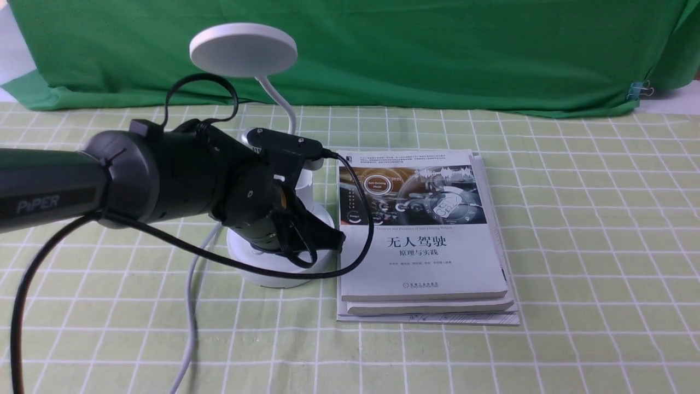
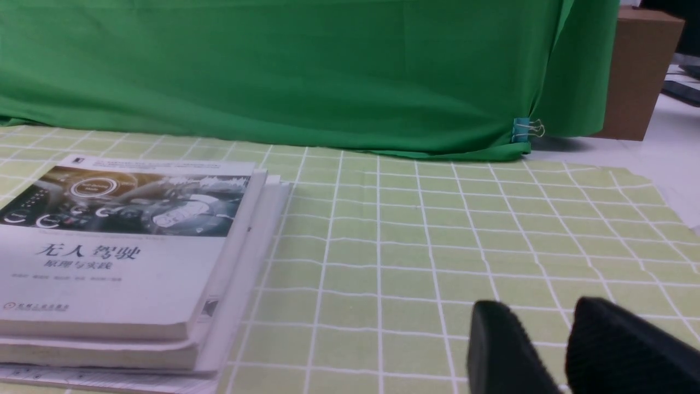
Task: Turn on the table lamp on the green coffee tablecloth with your hand.
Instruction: 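Press the power button on the lamp base to turn the lamp on with the left gripper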
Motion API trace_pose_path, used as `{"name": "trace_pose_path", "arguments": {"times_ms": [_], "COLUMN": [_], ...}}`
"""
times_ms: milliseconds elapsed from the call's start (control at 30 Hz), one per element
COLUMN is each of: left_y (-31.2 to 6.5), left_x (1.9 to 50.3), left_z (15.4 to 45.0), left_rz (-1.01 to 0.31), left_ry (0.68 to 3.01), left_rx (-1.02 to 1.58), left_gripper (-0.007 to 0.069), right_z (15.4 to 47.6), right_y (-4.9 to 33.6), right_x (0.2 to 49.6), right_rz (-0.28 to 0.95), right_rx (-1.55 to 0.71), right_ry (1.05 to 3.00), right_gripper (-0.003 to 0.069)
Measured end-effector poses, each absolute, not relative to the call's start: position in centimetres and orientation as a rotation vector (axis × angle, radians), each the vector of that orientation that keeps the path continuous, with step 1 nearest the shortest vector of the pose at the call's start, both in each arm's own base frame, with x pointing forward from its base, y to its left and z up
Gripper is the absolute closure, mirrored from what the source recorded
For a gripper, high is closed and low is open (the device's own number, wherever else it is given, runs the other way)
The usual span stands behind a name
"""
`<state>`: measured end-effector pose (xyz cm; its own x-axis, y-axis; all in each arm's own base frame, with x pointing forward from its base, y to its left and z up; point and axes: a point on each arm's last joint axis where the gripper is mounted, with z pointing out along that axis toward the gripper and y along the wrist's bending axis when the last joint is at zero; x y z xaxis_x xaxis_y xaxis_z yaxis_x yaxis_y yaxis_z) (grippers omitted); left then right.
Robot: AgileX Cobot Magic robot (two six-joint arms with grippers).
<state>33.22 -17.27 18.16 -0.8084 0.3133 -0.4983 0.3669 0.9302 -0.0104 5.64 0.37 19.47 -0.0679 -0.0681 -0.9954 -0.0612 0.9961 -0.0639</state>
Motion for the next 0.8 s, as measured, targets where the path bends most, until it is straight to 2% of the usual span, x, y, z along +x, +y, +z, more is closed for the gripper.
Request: {"name": "trace_pose_path", "arguments": {"times_ms": [800], "left_y": [-17.42], "left_x": [33.35], "left_z": [17.28], "left_rz": [-0.139], "left_ry": [2.621], "left_rx": [0.505], "left_gripper": [0.0606], "right_z": [19.47], "right_y": [0.37], "right_x": [5.64], "right_rz": [-0.006], "right_rx": [-0.099], "right_ry": [1.64], "right_gripper": [0.0414]}}
